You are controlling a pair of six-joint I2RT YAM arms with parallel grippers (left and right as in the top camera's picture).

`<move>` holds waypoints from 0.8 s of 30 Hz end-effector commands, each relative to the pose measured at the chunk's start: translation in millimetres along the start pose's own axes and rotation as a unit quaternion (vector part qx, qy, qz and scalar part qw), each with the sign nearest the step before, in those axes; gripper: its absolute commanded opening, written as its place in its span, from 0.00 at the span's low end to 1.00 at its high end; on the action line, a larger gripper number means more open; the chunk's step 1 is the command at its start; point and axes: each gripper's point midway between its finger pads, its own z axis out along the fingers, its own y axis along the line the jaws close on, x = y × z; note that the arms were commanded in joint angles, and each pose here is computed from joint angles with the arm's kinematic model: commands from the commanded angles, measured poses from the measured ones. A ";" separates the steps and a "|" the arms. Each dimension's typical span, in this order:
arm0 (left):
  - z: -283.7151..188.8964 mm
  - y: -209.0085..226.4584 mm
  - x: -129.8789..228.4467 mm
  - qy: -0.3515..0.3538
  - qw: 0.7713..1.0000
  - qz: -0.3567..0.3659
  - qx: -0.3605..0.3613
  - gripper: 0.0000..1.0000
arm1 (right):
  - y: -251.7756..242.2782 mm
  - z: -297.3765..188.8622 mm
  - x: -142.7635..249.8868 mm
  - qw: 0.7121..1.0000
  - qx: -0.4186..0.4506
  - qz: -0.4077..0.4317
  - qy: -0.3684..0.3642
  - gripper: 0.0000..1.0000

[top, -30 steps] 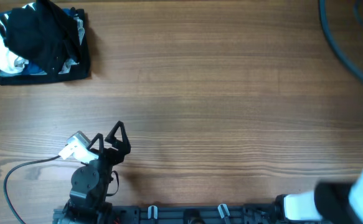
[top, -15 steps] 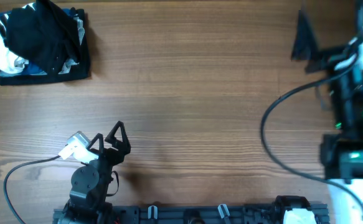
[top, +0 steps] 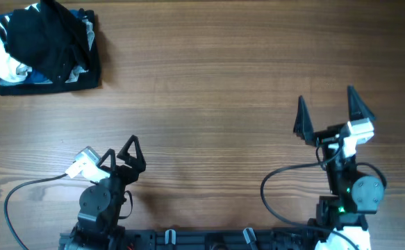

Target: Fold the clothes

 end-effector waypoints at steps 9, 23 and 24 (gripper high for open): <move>-0.1 -0.6 -0.2 -0.003 1.000 -0.001 0.003 1.00 | 8.2 -37.7 77.8 0.989 0.004 0.042 0.143 1.00; -0.1 -0.5 -0.2 -0.003 1.000 -0.001 0.003 1.00 | 20.5 -74.5 132.7 0.967 -0.007 0.068 0.246 1.00; -0.1 -0.6 -0.2 -0.003 1.000 -0.001 0.003 1.00 | 20.4 -74.5 132.7 0.967 -0.007 0.068 0.246 1.00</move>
